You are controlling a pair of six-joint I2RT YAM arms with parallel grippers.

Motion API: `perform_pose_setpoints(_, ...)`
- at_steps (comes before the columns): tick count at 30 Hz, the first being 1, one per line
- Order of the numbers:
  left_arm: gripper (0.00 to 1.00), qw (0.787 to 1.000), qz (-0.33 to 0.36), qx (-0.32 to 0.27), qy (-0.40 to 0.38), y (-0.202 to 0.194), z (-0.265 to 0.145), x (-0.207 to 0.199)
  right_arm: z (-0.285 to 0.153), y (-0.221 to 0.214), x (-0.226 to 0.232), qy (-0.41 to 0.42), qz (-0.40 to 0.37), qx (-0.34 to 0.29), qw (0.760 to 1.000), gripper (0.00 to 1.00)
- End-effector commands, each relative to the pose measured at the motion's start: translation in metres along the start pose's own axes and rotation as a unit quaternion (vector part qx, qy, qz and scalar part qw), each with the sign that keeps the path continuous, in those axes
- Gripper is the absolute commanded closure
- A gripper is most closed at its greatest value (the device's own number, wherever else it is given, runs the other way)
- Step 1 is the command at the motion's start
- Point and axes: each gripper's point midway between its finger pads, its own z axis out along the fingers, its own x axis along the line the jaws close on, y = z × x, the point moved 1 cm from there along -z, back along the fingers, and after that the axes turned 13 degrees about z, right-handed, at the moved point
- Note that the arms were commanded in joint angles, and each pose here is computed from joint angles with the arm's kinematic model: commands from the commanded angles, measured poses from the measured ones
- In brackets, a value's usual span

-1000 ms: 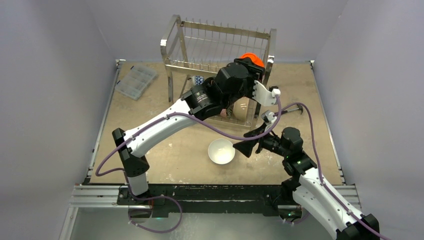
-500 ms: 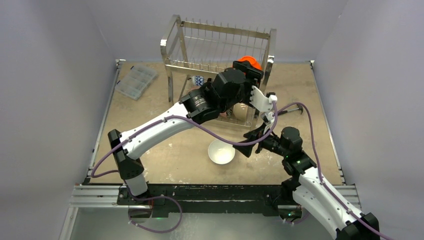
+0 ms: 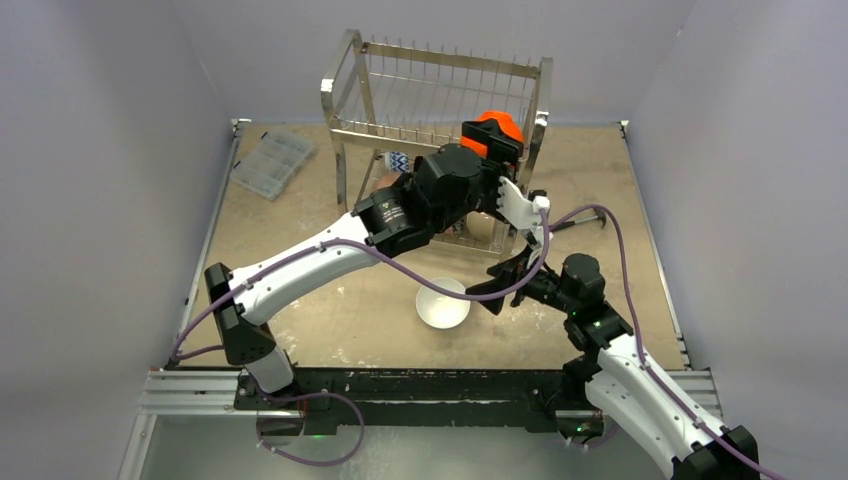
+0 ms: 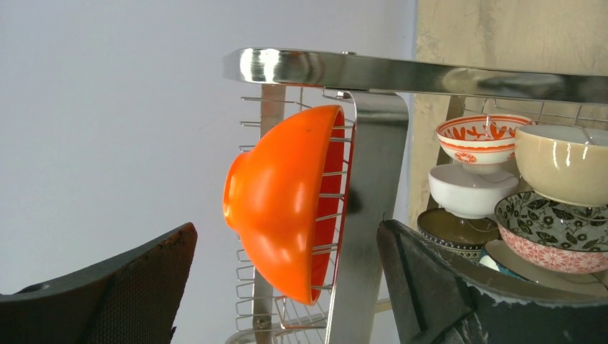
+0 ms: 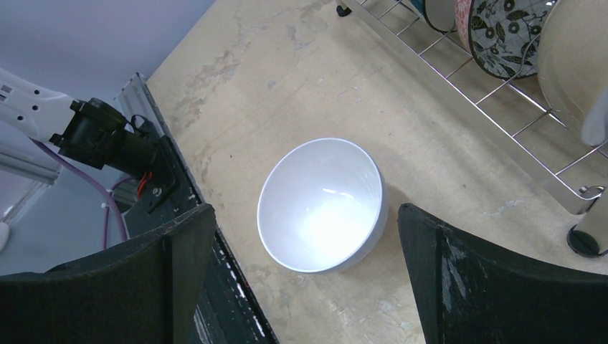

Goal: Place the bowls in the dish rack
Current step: Turn the bowl upside down on the dish rack, then pick up the bowl from the center of the board.

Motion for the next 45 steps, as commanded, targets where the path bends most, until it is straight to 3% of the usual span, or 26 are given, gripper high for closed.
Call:
perform_pose_setpoints(1, 0.05, 0.998, -0.029, -0.015, 0.06, -0.001, -0.027, 0.033, 0.001, 0.006, 0.005, 0.01, -0.014, -0.005, 1.0, 0.01)
perform_pose_setpoints(7, 0.04, 0.991, -0.068, -0.069, 0.09, 0.009, -0.057, 0.041, 0.001, 0.007, 0.006, 0.011, -0.014, -0.007, 1.0, 0.01)
perform_pose_setpoints(14, 0.02, 0.972, -0.162, -0.14, 0.096, 0.014, -0.106, 0.027, 0.001, 0.007, 0.006, 0.01, -0.012, -0.006, 1.0, 0.01)
perform_pose_setpoints(17, 0.01, 0.958, -0.218, -0.162, 0.095, 0.014, -0.125, 0.007, 0.002, 0.006, 0.004, 0.009, -0.011, -0.004, 1.0, 0.01)
perform_pose_setpoints(20, 0.02, 0.946, -0.271, -0.165, 0.071, 0.012, -0.131, -0.038, 0.004, 0.004, 0.0, 0.004, -0.007, -0.001, 1.0, 0.01)
perform_pose_setpoints(25, 0.01, 0.923, -0.363, -0.121, 0.04, -0.002, -0.131, -0.115, 0.006, 0.002, -0.004, -0.004, 0.001, 0.001, 1.0, 0.01)
perform_pose_setpoints(29, 0.01, 0.875, -0.481, -0.06, 0.018, -0.014, -0.129, -0.173, 0.008, -0.007, -0.015, -0.023, 0.02, 0.017, 0.999, 0.01)
perform_pose_setpoints(36, 0.01, 0.734, -0.677, 0.047, 0.017, -0.026, -0.121, -0.272, 0.01, -0.021, -0.027, -0.042, 0.063, 0.028, 0.997, 0.01)
perform_pose_setpoints(40, 0.01, 0.689, -0.716, 0.111, 0.026, -0.036, -0.115, -0.304, 0.01, -0.026, -0.029, -0.041, 0.076, 0.03, 0.996, 0.01)
perform_pose_setpoints(45, 0.01, 0.659, -0.737, 0.151, 0.025, -0.035, -0.105, -0.31, 0.013, -0.037, -0.032, -0.032, 0.098, 0.038, 0.994, 0.01)
